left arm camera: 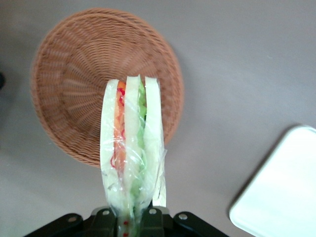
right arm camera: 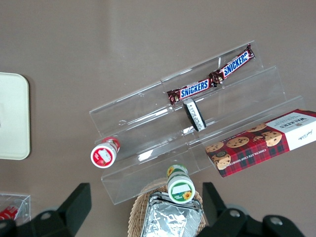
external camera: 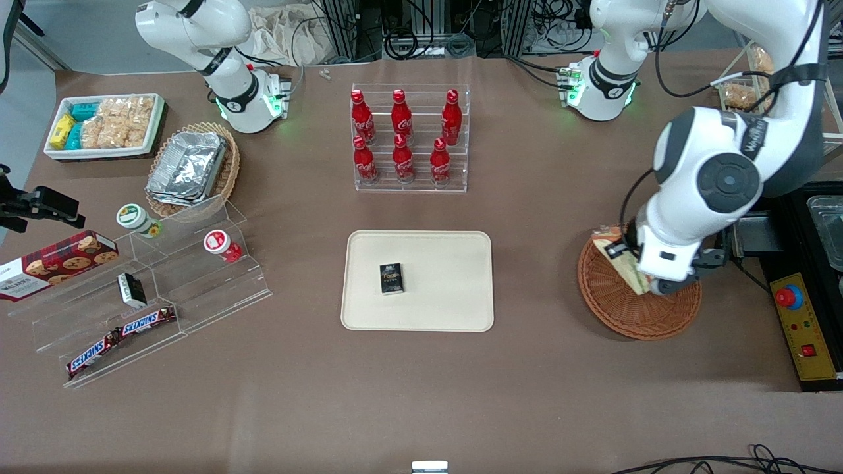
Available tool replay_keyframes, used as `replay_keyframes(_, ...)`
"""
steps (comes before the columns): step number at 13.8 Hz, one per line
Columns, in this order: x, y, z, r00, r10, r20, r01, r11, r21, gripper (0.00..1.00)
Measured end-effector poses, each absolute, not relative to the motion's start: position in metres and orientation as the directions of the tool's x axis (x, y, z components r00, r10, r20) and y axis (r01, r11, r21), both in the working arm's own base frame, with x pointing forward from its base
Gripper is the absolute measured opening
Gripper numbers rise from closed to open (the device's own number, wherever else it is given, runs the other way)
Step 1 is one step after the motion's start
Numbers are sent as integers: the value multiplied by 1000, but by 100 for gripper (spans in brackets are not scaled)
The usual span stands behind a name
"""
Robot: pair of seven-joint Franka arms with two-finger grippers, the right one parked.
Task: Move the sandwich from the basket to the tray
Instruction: 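Lift the sandwich and carry it with the left gripper to the white tray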
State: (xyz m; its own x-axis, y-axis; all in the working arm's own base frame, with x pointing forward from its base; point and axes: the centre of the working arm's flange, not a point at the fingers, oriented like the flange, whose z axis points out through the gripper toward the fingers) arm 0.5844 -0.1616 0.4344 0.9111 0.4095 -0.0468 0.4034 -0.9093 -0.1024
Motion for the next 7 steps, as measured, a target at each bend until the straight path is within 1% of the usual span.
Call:
replay_keyframes(5,564,-247,441,966,253,-59,250,-967,-52,19)
replay_keyframes(7,557,-276,438,978,195,-71,194,-981,-30,19)
